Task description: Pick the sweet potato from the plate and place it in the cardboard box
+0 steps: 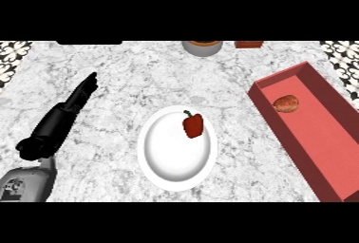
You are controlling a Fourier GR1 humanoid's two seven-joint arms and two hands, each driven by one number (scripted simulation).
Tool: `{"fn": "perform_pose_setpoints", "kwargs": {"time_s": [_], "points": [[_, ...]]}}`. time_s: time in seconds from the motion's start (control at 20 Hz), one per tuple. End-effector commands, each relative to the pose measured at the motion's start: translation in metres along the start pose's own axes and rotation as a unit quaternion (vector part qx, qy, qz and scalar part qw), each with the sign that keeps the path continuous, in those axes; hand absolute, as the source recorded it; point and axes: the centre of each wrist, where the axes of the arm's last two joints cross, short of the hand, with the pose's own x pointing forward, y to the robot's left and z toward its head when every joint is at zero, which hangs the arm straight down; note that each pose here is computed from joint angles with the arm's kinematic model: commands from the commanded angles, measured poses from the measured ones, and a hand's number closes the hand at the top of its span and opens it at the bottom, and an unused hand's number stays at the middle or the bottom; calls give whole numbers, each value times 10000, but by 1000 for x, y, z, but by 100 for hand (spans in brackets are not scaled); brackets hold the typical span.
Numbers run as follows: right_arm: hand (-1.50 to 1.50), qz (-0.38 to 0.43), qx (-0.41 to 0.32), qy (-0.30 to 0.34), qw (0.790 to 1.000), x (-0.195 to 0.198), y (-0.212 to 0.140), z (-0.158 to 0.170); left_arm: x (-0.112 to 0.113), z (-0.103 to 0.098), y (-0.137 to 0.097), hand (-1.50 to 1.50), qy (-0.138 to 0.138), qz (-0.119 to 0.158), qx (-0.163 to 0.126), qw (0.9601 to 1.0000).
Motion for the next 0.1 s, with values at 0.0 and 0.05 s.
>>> {"fn": "perform_pose_setpoints", "kwargs": {"time_s": [0.0, 0.05], "points": [[-150, -520, -381, 0, 9979, -9, -43, 6, -4, -12, -12, 0, -11, 25, 24, 10000], [-150, -489, -707, -75, 9963, -33, -50, 7, 6, -11, 2, 0, -15, -47, 76, 10000]]}}
